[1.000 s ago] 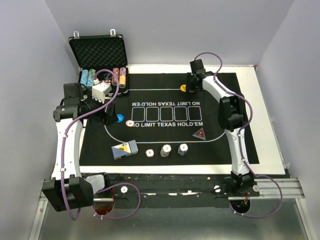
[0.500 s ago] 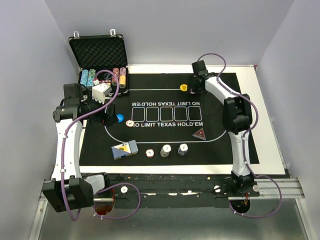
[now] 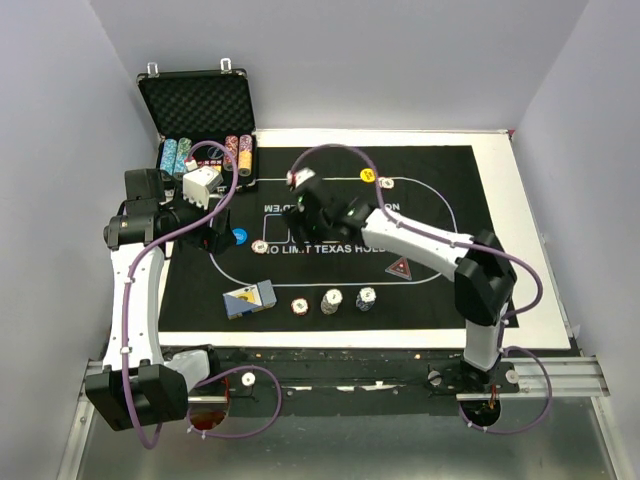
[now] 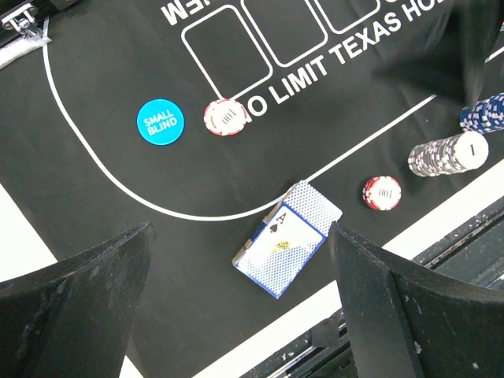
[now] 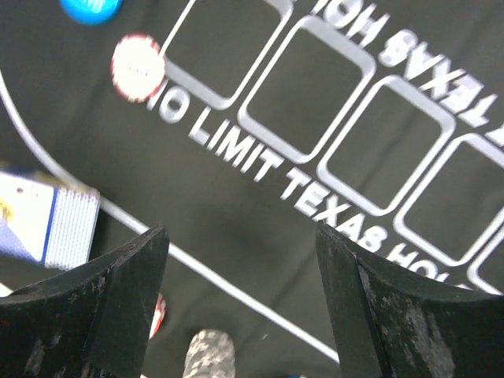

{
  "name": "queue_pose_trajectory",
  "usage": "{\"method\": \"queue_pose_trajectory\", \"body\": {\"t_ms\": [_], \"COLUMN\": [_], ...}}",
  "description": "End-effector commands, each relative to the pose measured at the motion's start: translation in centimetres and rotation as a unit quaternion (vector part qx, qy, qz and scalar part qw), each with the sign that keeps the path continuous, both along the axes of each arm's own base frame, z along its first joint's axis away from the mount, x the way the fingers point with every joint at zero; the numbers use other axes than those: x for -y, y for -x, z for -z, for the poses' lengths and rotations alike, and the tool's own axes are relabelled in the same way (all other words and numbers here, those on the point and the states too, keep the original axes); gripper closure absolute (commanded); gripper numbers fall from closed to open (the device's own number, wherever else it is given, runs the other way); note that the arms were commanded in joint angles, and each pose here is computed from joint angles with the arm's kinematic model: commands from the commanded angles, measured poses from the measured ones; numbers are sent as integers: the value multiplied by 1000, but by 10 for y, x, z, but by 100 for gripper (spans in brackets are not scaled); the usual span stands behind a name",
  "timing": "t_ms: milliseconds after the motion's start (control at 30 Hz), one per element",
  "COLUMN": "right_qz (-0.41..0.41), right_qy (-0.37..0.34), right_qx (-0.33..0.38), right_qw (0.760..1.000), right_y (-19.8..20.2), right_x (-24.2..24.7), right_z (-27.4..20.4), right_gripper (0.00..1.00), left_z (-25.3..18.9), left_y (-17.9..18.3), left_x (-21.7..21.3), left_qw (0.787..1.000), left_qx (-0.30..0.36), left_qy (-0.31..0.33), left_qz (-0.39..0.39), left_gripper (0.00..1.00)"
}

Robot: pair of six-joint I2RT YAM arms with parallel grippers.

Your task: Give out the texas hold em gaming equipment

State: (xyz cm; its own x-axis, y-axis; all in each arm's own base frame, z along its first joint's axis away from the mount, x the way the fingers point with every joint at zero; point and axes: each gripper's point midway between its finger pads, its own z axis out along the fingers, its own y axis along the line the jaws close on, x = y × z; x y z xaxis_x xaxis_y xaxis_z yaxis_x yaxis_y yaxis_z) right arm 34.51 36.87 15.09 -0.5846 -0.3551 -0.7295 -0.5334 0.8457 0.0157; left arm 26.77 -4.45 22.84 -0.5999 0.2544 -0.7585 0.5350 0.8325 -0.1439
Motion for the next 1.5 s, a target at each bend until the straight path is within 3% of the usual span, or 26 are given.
{"method": "queue_pose_trajectory", "body": {"t_ms": [0, 400, 900, 1467], "right_qz": [-75, -183, -176, -171], "right_qy": [37, 87, 118, 112], "right_qx": [-62, -137, -151, -148], "right_qw": [995, 970, 966, 968], "right_y": [62, 161, 168, 165], "right_x": [-15, -36, -35, -38], "right_z": [42, 105, 148, 136], "right_gripper": [16, 13, 15, 56], "left_z": [-3, 0, -1, 1], "left_y": [4, 6, 6, 6], "left_x": [2, 1, 1, 1], "left_qw": [1000, 1000, 1000, 1000], "left_qx": [6, 5, 6, 6], "left_qy": [7, 3, 3, 1], "left_qz": [7, 5, 4, 4], "left_gripper": [1, 1, 1, 1]}}
